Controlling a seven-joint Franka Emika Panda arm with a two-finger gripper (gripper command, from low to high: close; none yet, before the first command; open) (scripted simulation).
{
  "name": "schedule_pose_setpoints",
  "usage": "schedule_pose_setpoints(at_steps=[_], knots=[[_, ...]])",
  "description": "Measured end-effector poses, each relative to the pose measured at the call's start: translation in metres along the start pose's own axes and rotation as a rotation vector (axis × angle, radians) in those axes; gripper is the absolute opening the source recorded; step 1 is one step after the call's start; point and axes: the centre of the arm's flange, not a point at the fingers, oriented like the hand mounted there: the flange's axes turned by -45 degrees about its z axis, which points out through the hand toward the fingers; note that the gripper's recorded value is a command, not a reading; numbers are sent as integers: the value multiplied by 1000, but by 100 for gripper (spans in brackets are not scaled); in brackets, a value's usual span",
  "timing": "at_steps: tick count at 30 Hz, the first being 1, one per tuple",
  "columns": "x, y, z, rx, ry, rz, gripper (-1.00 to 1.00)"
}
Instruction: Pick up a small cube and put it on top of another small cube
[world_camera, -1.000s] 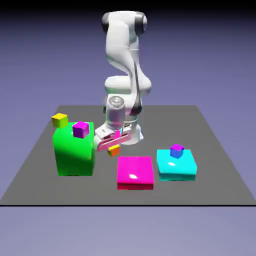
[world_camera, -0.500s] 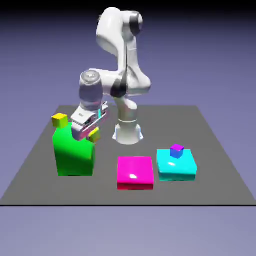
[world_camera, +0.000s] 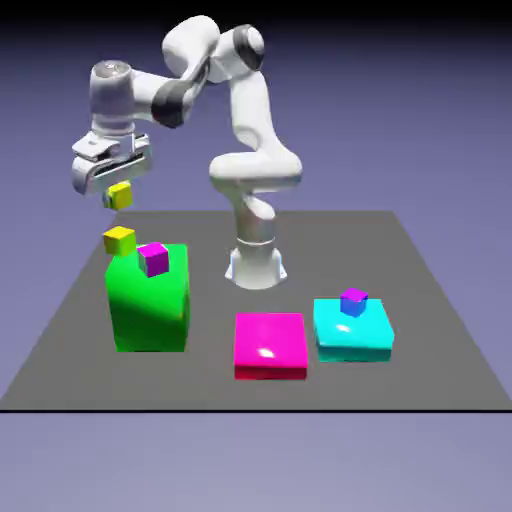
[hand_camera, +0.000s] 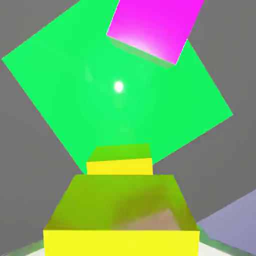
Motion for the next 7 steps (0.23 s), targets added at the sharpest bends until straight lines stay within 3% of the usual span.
schedule_pose_setpoints(at_steps=[4, 5, 7], knots=[[3, 1, 65, 0, -1, 0, -100], [4, 0, 70, 0, 0, 0, 100], [4, 0, 70, -1, 0, 0, 100]])
